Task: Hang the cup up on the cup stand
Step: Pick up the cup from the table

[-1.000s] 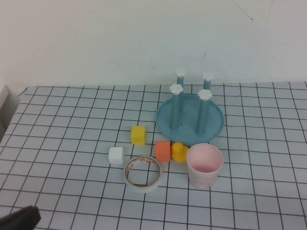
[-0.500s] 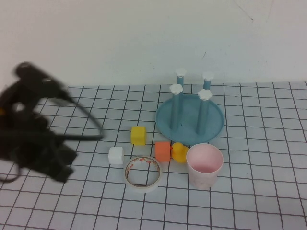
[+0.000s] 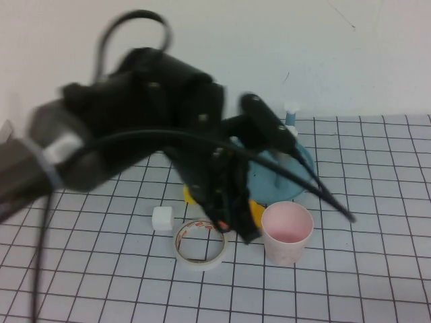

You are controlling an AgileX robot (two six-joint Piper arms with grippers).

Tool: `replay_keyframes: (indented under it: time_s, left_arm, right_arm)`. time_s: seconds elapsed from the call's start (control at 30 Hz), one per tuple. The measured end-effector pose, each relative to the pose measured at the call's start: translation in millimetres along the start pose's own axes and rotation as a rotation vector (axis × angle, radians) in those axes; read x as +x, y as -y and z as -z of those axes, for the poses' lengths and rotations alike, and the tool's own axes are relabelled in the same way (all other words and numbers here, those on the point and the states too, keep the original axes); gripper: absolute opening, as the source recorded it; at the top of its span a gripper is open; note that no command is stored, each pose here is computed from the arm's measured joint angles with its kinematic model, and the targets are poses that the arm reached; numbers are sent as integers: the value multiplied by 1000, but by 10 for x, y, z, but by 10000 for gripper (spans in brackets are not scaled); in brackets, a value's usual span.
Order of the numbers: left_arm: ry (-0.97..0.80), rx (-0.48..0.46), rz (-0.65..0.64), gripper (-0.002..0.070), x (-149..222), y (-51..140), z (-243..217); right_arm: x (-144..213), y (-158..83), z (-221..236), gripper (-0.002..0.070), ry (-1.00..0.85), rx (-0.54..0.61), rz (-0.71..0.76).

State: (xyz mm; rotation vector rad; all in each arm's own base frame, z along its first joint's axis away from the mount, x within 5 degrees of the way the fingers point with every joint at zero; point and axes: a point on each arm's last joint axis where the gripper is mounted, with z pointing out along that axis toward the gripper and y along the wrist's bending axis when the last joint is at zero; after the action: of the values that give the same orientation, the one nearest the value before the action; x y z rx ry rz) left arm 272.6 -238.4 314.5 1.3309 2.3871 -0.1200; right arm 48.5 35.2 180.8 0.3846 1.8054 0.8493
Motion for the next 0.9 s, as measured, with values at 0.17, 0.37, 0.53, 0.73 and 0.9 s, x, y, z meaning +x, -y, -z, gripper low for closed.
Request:
replay_keyframes:
  time_s: [0.17,0.37,0.53,0.73,0.9]
  left_arm:
    - [-30,24,37,116,-303,72,-310]
    - [-30,52,172,537,-584,34,-652]
    - [-55,48,239,619,-688,-87,-1004]
    - [-113,57,369,558,-657,-288,-1437]
    - [-163,123,467,434,-554,-408,-1718]
  right_arm:
    - [23,-6,0,-1,-25,-6,8]
    - [29,-9,1,-1,-32,-11,46]
    - [29,-13,1,-1,-31,-15,62]
    - [29,-14,1,-1,-31,-16,69]
    - [30,-18,1,-1,-32,-21,83]
